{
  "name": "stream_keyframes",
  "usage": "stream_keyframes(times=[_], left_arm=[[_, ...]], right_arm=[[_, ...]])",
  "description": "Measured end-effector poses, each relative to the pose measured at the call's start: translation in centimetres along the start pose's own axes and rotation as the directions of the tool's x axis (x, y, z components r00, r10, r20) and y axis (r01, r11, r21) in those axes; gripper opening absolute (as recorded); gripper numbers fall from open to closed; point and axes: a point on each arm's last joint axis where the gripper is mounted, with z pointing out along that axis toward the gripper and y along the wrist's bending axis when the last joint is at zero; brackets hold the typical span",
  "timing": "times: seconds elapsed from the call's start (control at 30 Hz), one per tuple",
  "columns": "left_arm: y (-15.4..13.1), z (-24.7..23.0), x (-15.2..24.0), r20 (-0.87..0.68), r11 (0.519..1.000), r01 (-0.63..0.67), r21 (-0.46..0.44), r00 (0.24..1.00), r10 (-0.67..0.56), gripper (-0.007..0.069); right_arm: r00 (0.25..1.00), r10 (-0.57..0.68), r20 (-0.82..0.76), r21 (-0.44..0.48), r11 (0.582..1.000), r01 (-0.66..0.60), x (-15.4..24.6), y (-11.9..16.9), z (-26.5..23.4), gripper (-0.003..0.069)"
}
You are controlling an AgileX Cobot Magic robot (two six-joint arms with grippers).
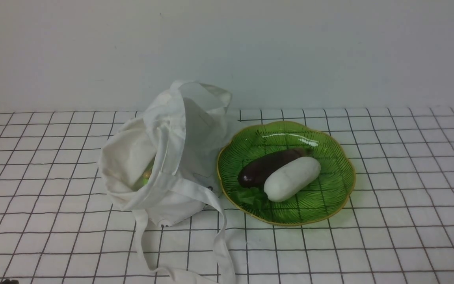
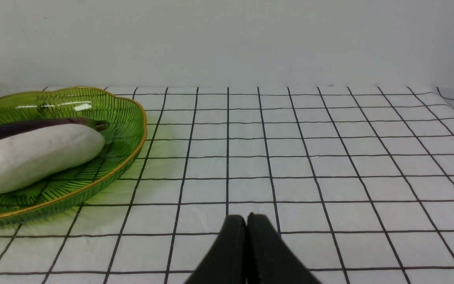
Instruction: Take vegetables from bag on white checkered tablecloth place on plate.
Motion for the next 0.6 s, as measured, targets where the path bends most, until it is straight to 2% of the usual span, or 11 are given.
stream_keyframes(times=[0.6], left_arm=[[0.20,0.00,0.08,-0.009,0.999,0.016,-0.036,1.000,-0.016,-0.0008]], right_arm=[[1.000,0.000,0.000,0.000,1.000,0.000,0.00,0.00,0.00,-0.0018]])
